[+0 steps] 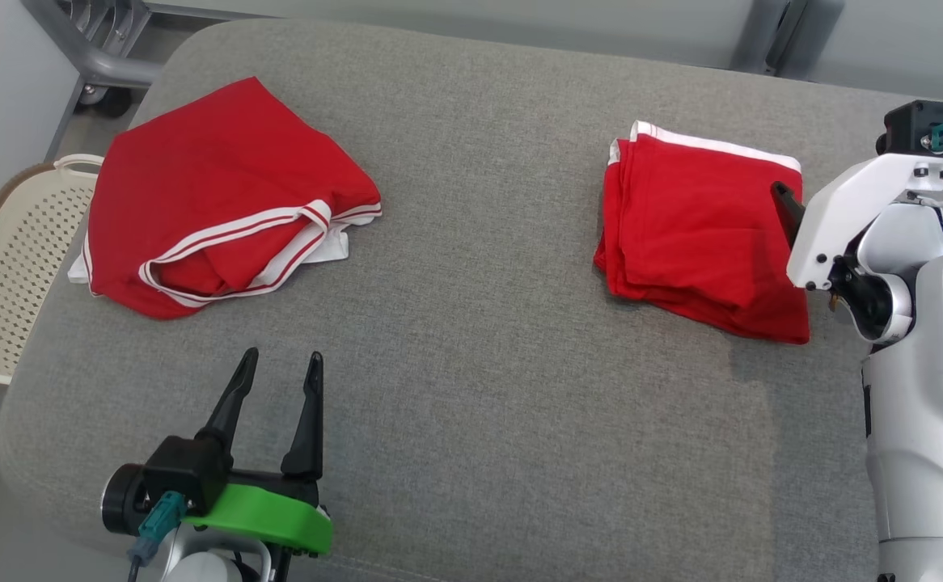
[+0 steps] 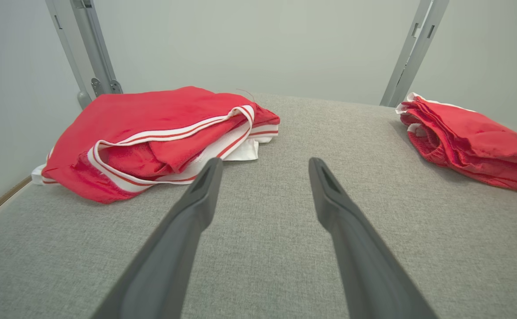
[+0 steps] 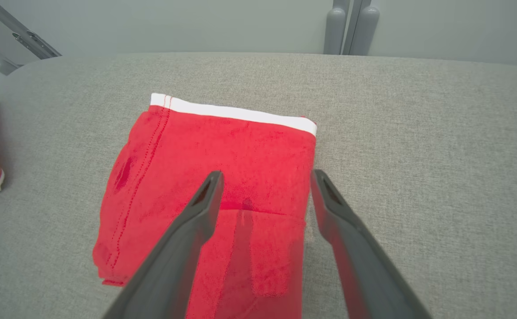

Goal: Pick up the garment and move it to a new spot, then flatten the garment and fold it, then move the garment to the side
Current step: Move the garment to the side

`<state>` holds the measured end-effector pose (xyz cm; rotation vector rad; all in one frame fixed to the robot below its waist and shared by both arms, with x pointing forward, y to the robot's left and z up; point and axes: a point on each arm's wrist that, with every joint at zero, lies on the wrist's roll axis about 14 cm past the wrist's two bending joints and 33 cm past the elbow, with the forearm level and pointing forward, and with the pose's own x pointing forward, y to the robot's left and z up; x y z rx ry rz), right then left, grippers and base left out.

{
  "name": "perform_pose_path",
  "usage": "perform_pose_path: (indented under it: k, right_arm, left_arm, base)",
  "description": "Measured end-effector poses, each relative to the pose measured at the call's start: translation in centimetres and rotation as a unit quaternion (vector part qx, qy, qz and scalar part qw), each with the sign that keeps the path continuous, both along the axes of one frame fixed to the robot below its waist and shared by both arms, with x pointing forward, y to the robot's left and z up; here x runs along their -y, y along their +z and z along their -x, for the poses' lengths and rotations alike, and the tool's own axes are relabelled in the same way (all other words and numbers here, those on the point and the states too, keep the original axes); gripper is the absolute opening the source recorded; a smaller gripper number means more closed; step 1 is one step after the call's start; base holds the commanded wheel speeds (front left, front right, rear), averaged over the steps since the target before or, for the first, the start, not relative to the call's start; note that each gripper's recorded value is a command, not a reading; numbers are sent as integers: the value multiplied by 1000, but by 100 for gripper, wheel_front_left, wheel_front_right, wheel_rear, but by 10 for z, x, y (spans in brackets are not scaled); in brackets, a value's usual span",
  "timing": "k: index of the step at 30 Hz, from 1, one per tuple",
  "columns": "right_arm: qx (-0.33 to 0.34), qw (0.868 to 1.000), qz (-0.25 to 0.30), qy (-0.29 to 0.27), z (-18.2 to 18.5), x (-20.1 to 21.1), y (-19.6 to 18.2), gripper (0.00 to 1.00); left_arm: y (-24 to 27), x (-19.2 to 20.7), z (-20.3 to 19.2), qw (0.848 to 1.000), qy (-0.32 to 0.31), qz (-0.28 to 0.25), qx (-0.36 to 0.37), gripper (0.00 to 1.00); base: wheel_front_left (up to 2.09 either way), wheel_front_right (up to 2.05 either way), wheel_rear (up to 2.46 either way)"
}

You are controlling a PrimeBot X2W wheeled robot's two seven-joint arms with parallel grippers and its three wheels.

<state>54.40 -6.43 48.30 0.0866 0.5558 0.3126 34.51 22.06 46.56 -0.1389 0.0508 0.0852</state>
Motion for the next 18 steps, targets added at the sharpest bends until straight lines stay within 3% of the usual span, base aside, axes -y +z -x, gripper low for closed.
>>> perform_pose_path:
  k: [10,18]
  right_arm:
    - [-61,997,-2,-42,-1,19,-52,100]
    - [-94,995,-14,-33,4,8,-81,100]
  left_arm:
    - [-10,4,-8,1000,-6,0,-17,100]
    - [-16,0,-10,1000,0,-2,-27,100]
  base:
    - [0,0,0]
    - [0,0,0]
